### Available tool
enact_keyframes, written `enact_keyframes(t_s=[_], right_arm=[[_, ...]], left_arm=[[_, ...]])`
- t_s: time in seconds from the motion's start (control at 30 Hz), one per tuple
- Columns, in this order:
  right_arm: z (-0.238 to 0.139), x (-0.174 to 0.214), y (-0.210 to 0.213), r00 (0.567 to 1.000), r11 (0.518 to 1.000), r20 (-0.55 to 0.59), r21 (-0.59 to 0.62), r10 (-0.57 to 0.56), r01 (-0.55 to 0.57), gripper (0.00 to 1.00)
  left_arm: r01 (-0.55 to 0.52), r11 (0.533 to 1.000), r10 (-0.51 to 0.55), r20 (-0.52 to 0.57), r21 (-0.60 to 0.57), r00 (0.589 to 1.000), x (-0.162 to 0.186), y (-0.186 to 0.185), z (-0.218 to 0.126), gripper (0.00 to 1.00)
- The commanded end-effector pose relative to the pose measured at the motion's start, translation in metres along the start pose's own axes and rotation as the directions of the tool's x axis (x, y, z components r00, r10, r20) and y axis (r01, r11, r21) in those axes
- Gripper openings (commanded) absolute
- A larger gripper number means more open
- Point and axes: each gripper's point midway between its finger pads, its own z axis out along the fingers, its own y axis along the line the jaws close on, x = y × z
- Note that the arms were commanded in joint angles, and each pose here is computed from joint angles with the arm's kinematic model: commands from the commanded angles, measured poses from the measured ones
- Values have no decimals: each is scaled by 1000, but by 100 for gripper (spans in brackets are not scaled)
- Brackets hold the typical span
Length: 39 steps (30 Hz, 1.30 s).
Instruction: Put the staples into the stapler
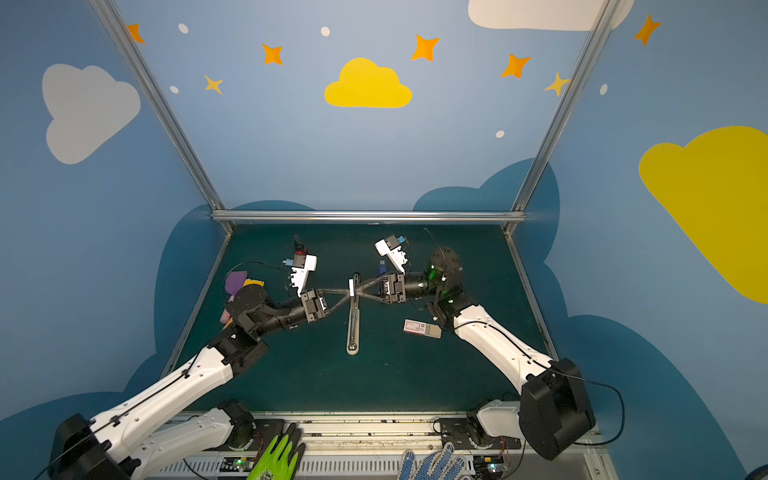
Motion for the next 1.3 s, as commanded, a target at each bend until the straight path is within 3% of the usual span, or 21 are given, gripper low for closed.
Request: enact_keyframes(t_s=[0.0,0.63,0.87,1.27], right_arm=[[3,-12,15,998,998,3,-35,-58,58,49],[15,-19,27,996,992,-27,-100,-80,77,38],[16,-17,25,996,992,-36,-103,-75,71,25],[14,-19,23,997,994,-24,-93,-68,66,16]], left_arm=[[-18,999,18,-7,46,1000,1,-10,-1,4],[-22,998,23,-18,51,1000,4,-11,1,4],[-22,999,23,-13,46,1000,3,-9,1,4],[-26,999,27,-5,41,1000,3,-8,0,4]])
